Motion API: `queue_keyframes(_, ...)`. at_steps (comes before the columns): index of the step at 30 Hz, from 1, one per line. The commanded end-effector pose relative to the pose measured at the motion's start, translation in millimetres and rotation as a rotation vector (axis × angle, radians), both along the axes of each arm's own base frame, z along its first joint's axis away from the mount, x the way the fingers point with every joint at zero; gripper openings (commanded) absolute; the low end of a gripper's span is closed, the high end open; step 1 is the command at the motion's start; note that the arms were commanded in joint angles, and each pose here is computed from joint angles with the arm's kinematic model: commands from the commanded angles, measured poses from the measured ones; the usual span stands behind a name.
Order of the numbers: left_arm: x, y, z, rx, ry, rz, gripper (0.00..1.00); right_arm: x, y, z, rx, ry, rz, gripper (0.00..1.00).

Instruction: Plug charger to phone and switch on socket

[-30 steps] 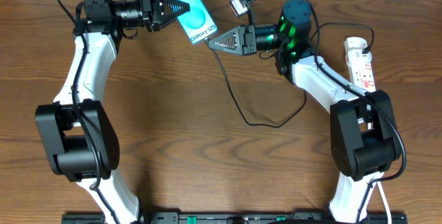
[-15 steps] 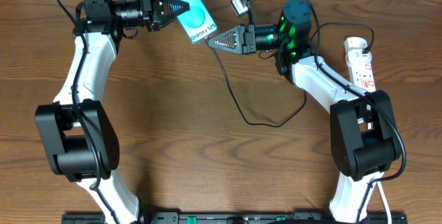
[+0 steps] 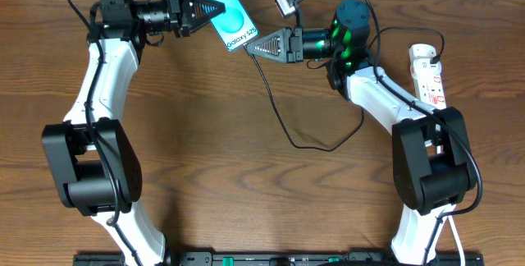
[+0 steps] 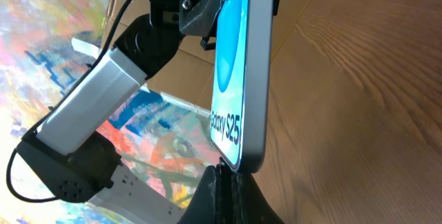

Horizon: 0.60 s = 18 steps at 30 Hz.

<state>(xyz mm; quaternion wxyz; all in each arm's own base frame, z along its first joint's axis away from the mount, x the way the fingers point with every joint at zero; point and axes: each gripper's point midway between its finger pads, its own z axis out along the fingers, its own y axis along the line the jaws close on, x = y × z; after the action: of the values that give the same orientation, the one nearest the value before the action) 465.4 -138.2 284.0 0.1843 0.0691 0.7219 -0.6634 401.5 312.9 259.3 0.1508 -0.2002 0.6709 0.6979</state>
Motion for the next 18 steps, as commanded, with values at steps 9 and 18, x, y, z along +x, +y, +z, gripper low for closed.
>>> queue_keyframes(9,-21.2,-14.9,12.5,-0.024,-0.039,-0.088,0.07,27.4,-2.8,11.9,0.025,-0.028,-0.146,0.01)
queue_keyframes(18,-21.3,-14.8,11.3,-0.024,-0.037,-0.087,0.07,27.4,-2.8,11.9,0.025,-0.029,-0.147,0.04)
